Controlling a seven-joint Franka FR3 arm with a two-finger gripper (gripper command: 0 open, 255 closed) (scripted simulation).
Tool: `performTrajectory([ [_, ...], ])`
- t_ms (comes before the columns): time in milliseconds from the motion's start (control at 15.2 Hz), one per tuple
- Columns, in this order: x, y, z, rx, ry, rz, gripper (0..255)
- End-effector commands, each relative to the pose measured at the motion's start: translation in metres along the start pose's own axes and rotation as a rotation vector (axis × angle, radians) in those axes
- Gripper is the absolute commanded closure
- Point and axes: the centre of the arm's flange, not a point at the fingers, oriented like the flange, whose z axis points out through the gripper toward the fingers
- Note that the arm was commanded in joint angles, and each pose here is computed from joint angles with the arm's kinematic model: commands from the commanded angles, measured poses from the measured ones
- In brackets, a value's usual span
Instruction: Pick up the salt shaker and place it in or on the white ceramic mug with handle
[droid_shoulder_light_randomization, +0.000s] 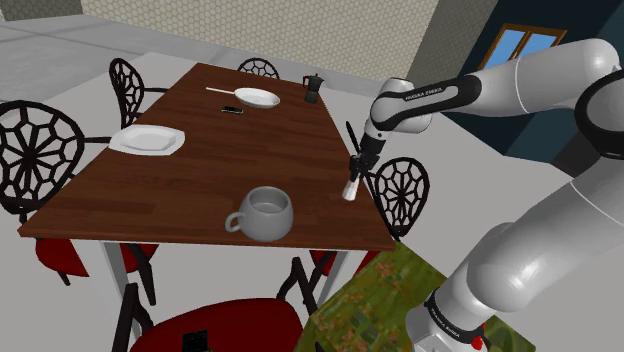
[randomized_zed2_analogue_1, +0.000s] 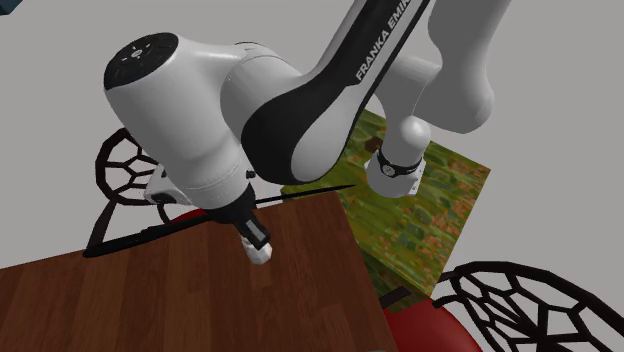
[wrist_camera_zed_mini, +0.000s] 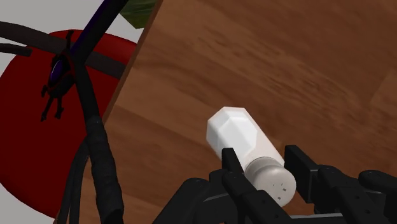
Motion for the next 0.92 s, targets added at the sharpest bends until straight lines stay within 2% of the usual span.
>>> performTrajectory([
  [0, 0.0, -0.001, -0.01, 0.0, 0.0, 0.0, 255],
  [858, -0.002, -0.008, -0.078, 0.0, 0.0, 0.0, 255],
])
